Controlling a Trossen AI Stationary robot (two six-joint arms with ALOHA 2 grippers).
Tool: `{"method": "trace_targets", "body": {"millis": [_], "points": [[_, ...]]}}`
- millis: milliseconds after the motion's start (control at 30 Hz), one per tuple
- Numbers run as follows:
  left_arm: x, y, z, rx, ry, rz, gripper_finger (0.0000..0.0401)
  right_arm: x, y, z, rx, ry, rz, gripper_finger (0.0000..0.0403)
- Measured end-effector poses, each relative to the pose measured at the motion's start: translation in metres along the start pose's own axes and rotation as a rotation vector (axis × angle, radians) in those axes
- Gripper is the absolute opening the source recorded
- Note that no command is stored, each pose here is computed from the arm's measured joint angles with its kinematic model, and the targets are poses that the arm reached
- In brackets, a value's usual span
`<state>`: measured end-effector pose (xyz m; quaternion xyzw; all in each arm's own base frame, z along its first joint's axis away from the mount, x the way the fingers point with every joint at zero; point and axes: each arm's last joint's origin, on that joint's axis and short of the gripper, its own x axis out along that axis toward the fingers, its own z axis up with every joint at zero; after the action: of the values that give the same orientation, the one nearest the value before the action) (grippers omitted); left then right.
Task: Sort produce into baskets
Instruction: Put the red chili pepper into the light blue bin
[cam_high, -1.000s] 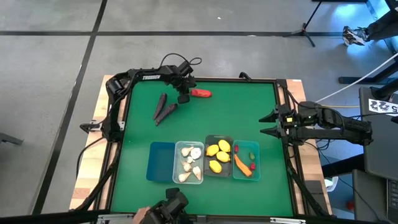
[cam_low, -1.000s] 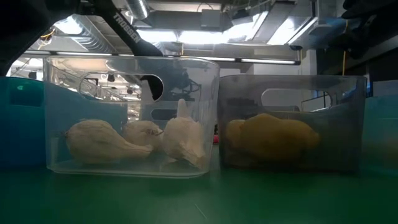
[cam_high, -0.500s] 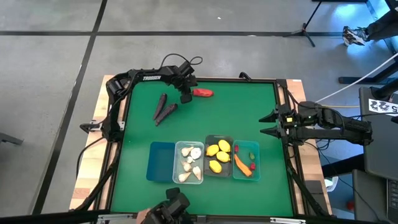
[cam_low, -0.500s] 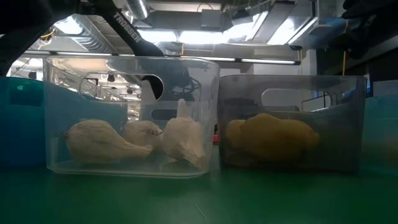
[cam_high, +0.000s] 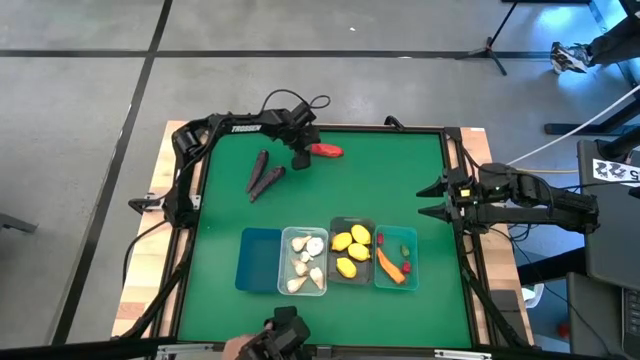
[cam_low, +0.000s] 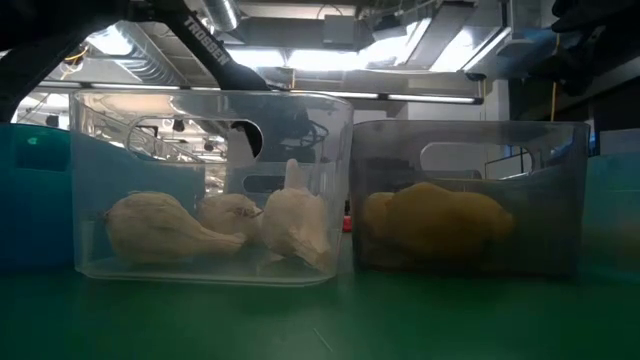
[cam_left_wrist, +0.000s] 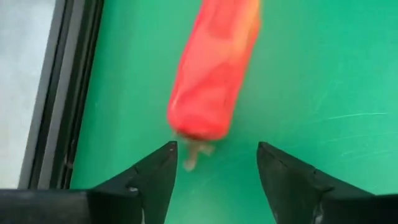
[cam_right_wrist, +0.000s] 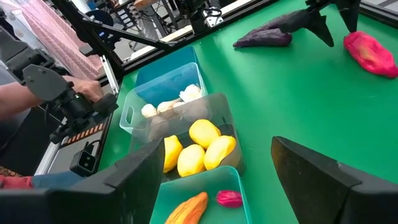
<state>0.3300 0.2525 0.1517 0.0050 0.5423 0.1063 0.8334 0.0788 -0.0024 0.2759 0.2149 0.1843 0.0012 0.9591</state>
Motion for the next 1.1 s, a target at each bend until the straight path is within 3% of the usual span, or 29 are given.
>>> {"method": "trace_targets", "body": {"millis": [167,433,800,1100], "points": [[0.01,-0.004,0.003,0.059,-0.001,0.028,0.0216,0.0,0.0,-0.001,-0.012,0.006,-0.003,0.0292],[0.024,-0.001,-0.003,0.035,0.019,0.003,0.0163,0.0,0.0,-0.001,-0.022,0.007,-0.003,0.0292],[0.026,0.004,0.001,0.001,-0.018,0.032,0.0016,0.0,-0.001,-0.001,-0.022,0.001,-0.029,0.0292],[0.022,0.004,0.002,-0.093,-0.024,0.039,0.0007,0.0,-0.001,-0.001,0.024,0.0,-0.028,0.0292]]}}
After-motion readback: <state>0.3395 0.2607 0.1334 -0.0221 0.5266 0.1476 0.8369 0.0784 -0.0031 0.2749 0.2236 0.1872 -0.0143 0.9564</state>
